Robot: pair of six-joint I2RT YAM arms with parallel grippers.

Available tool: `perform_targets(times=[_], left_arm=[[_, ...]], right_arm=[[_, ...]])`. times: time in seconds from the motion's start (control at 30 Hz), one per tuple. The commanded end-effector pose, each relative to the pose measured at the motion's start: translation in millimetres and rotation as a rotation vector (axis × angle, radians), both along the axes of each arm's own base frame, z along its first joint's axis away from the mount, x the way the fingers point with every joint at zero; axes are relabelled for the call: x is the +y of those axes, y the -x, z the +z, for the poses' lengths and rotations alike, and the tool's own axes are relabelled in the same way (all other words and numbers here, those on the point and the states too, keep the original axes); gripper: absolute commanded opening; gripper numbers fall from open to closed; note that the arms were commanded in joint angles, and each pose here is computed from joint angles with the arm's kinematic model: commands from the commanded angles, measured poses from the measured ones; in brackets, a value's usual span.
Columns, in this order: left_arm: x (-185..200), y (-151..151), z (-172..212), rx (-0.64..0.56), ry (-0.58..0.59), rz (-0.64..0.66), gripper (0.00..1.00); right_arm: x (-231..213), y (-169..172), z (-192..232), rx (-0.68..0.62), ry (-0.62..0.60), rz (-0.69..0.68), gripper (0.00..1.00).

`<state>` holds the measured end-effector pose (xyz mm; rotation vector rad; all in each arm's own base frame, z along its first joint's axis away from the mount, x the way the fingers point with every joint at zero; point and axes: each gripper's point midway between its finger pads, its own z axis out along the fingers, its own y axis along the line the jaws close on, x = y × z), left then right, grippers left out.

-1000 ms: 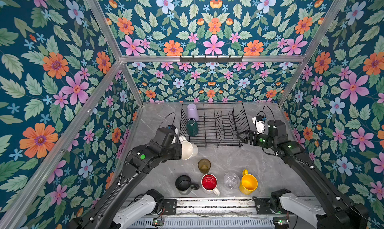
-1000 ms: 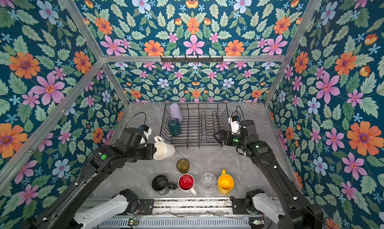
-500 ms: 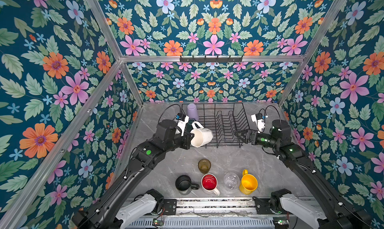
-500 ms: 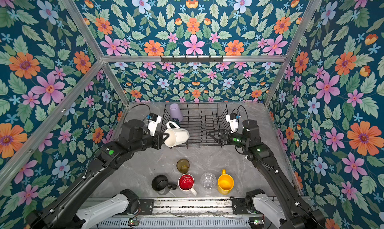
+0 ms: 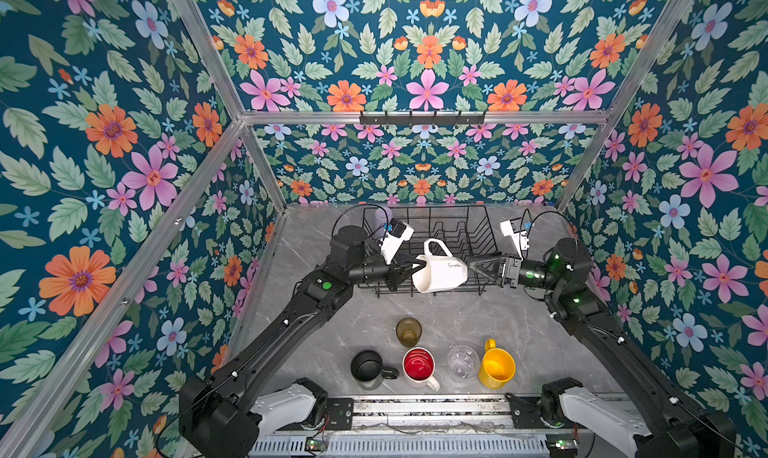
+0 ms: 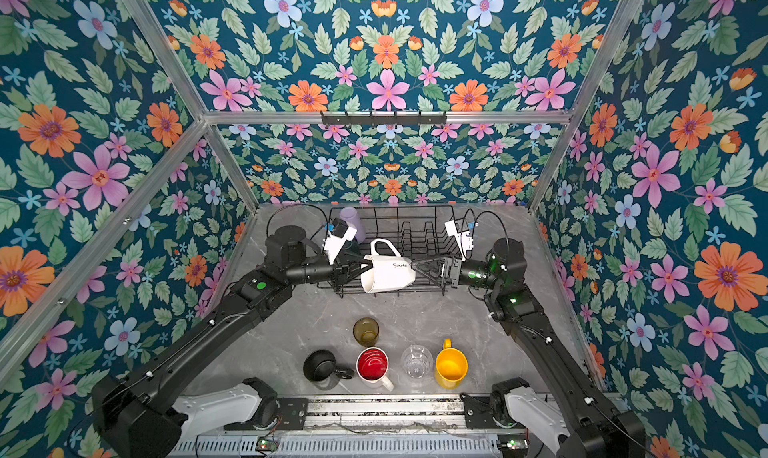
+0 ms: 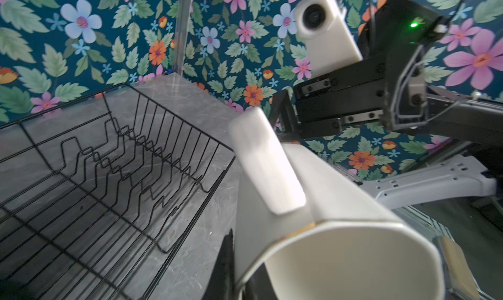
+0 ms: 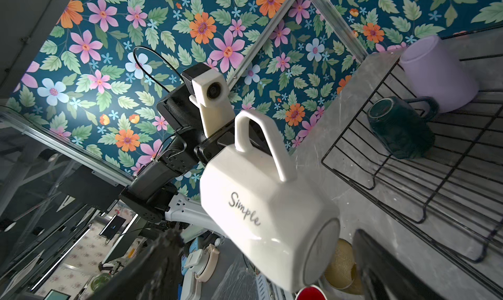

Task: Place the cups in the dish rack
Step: 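Carry the white mug over the rack toward the right gripper while the right gripper approaches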

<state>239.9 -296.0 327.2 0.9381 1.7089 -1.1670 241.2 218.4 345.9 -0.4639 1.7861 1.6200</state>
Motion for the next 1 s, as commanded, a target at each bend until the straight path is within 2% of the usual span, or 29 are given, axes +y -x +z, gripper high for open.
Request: perform_targets(times=[0.0, 0.47, 0.97], left_arm=[[-9.3, 15.4, 32.9, -0.147, 0.116, -0.163, 0.0], [-19.1, 3.5, 36.7, -0.115, 0.2, -0.267, 0.0], [-23.5, 4.1, 38.3, -0.091, 0.237, -0.315, 0.0]], right_arm=[[3.4, 6.3, 10.5, -0.045, -0.017, 0.062, 0.99], [11.0, 20.4, 4.5, -0.055, -0.01, 0.181, 0.99], [28.1, 22.7, 2.5, -0.054, -0.003, 0.222, 0.98]])
